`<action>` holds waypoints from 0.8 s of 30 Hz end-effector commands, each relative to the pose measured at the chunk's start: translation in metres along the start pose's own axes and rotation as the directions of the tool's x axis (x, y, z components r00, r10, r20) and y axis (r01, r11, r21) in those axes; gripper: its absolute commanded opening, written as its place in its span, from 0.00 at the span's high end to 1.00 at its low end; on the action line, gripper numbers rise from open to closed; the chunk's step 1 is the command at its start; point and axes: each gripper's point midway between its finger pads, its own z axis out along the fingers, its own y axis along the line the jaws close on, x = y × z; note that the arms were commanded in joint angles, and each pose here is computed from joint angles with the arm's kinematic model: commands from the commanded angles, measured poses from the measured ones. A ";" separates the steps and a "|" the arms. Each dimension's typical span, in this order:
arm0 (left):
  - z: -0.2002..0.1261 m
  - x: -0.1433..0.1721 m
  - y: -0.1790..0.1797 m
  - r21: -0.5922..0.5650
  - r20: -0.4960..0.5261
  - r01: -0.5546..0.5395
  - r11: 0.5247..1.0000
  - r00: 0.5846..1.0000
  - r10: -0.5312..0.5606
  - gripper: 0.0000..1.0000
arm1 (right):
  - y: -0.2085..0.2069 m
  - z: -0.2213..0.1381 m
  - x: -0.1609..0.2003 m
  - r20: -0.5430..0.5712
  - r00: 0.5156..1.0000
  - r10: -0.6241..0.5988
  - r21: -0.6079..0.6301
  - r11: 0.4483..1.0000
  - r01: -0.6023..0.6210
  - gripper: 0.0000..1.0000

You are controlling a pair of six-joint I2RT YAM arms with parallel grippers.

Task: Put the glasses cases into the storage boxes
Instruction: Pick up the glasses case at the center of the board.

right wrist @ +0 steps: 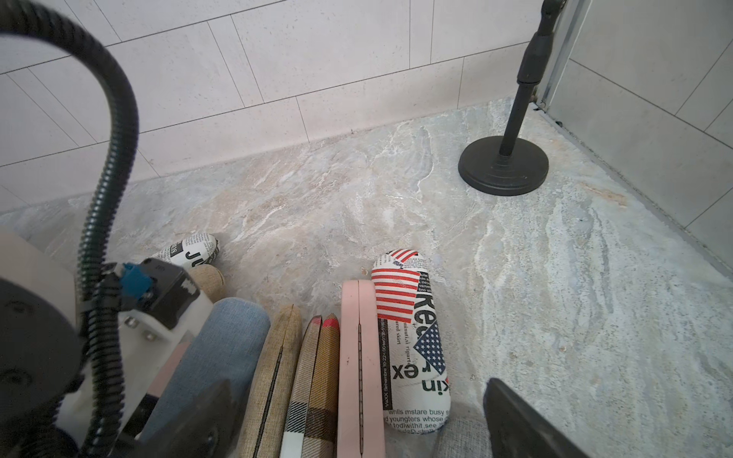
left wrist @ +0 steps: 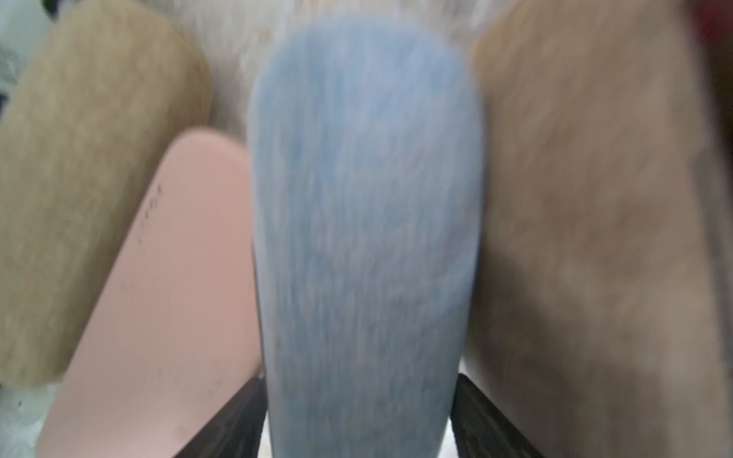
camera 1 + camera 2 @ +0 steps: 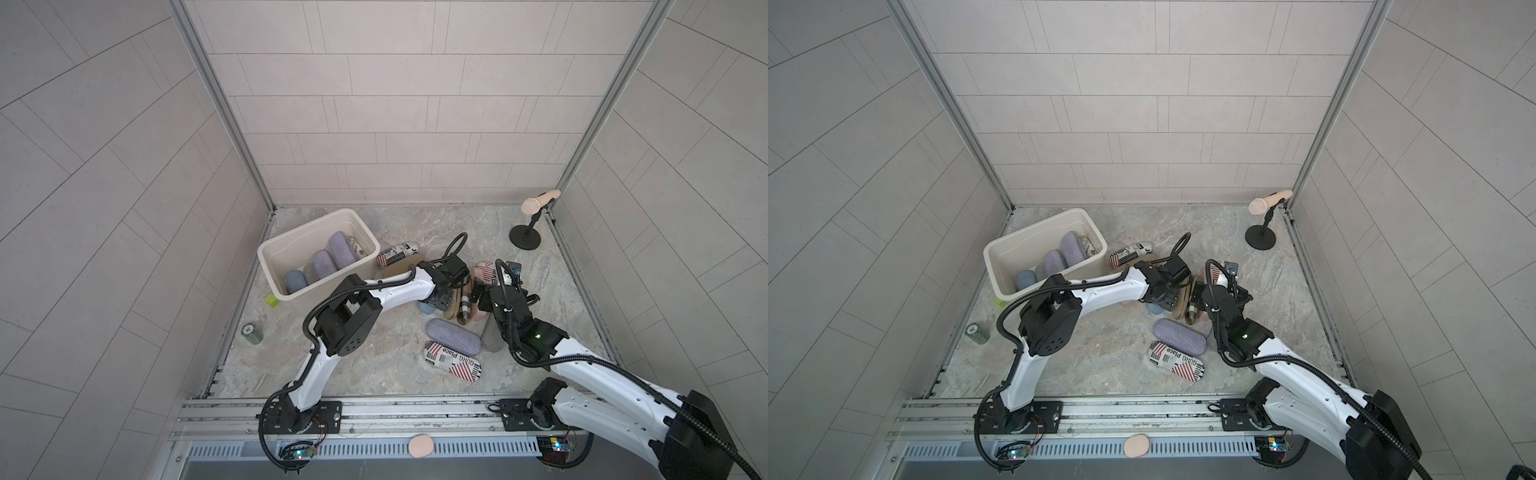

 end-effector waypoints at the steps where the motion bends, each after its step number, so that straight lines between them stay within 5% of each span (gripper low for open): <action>1: -0.019 0.006 0.004 0.017 0.017 0.006 1.000 1.000 -0.007 0.29 | 0.001 -0.001 -0.006 0.010 1.000 0.015 -0.002 1.000 -0.015 0.01; 10: -0.038 0.018 0.007 0.081 0.032 -0.012 0.997 0.999 0.009 0.40 | 0.002 0.000 -0.005 0.006 1.000 0.016 -0.008 1.000 -0.016 0.01; 24: -0.061 0.078 0.042 0.084 0.024 0.103 0.991 0.994 -0.105 0.42 | 0.007 0.001 -0.003 -0.009 1.000 0.015 -0.027 1.000 -0.016 0.01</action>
